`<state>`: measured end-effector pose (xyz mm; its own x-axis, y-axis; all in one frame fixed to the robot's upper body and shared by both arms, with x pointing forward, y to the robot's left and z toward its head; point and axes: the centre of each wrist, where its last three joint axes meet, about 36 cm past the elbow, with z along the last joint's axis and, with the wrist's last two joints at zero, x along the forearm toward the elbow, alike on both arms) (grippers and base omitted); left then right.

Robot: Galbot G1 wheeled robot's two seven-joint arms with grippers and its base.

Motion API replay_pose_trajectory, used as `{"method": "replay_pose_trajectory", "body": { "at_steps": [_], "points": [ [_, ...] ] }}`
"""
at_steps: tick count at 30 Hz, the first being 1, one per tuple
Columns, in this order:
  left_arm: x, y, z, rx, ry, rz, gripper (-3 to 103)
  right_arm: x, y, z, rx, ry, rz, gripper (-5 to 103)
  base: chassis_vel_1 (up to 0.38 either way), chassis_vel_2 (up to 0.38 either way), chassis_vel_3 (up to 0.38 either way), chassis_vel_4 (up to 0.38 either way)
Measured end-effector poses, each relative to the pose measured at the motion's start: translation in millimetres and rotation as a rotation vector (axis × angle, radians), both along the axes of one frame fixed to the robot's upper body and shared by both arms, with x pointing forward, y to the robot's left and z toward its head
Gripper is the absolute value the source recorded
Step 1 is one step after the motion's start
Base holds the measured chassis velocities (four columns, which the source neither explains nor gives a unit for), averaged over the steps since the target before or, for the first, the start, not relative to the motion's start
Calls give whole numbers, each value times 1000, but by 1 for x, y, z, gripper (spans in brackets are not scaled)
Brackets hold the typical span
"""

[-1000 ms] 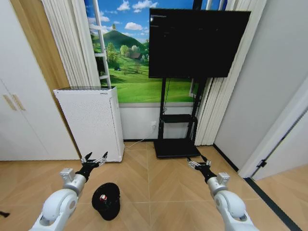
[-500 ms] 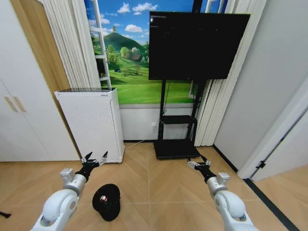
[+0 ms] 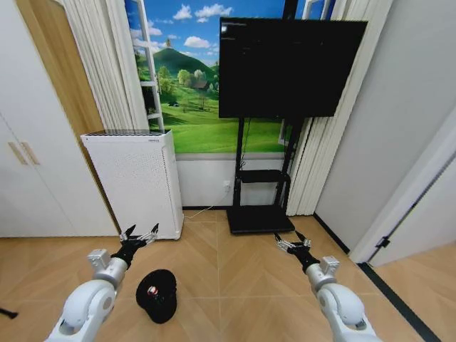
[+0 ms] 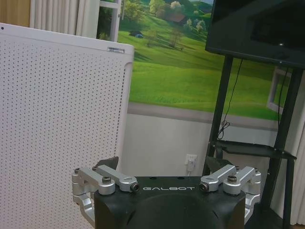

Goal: Pick up the trash bin and place the garbage on the floor into it.

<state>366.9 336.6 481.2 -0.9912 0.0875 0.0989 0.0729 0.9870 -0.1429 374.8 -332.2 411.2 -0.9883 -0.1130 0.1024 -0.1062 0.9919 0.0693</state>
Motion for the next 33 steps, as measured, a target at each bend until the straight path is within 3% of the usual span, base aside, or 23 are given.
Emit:
{"method": "replay_pose_trajectory", "body": {
  "at_steps": [33],
  "points": [
    [5, 1, -9, -6, 21, 10, 100, 2, 0, -14, -7, 15, -14, 100, 230, -248, -230, 248]
  ]
}}
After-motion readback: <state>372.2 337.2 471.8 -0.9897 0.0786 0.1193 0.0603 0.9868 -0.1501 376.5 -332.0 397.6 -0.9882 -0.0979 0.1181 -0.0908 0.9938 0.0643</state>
